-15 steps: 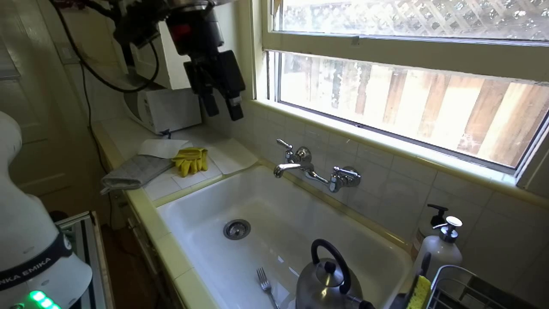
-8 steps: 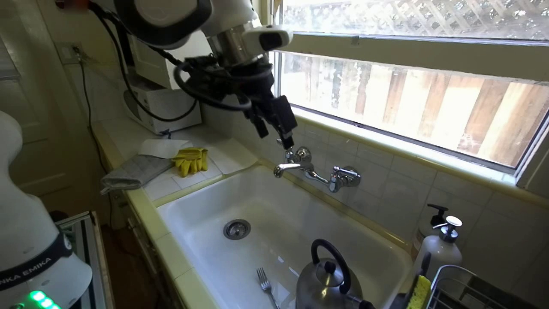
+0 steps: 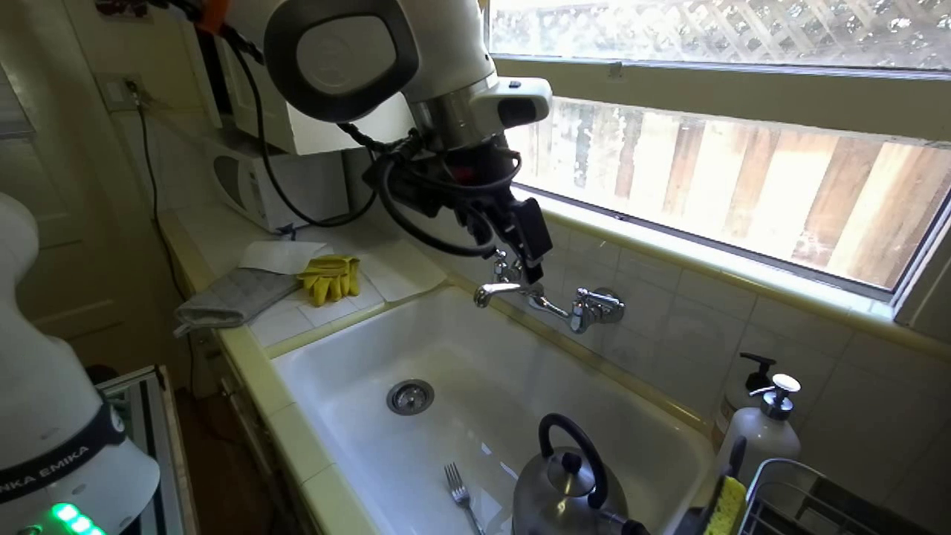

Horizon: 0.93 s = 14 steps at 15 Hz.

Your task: Push the right faucet handle forwards.

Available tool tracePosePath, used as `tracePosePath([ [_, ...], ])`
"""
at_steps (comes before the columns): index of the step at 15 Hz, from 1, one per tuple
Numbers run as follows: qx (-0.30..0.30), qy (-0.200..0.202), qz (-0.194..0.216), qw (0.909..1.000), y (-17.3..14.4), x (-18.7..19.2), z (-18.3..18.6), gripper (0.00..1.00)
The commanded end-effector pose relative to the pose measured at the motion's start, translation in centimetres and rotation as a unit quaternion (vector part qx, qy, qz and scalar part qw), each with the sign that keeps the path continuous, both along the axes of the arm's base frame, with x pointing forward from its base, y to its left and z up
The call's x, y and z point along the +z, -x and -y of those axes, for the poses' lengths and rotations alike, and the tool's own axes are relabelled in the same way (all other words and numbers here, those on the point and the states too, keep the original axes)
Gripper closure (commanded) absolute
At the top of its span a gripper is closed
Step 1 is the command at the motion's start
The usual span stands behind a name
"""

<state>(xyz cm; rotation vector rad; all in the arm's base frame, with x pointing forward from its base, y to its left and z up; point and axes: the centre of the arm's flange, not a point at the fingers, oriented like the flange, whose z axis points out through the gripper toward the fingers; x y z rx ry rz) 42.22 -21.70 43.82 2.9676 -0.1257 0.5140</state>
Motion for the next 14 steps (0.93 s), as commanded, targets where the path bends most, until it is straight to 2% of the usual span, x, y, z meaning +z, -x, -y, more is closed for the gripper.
tracePosePath([
  [1, 0.0, 0.0, 0.0, 1.0, 0.0, 0.0, 0.0, 0.0],
  [4, -0.017, 0.032, 0.02, 0.9992, -1.6, -0.8, 0.2, 0.0],
  [8, -0.023, 0.045, 0.058, 0.9971, -4.9, -1.5, 1.3, 0.0],
  [14, -0.02, 0.052, 0.058, 0.9968, -10.7, -3.7, 2.7, 0.0],
])
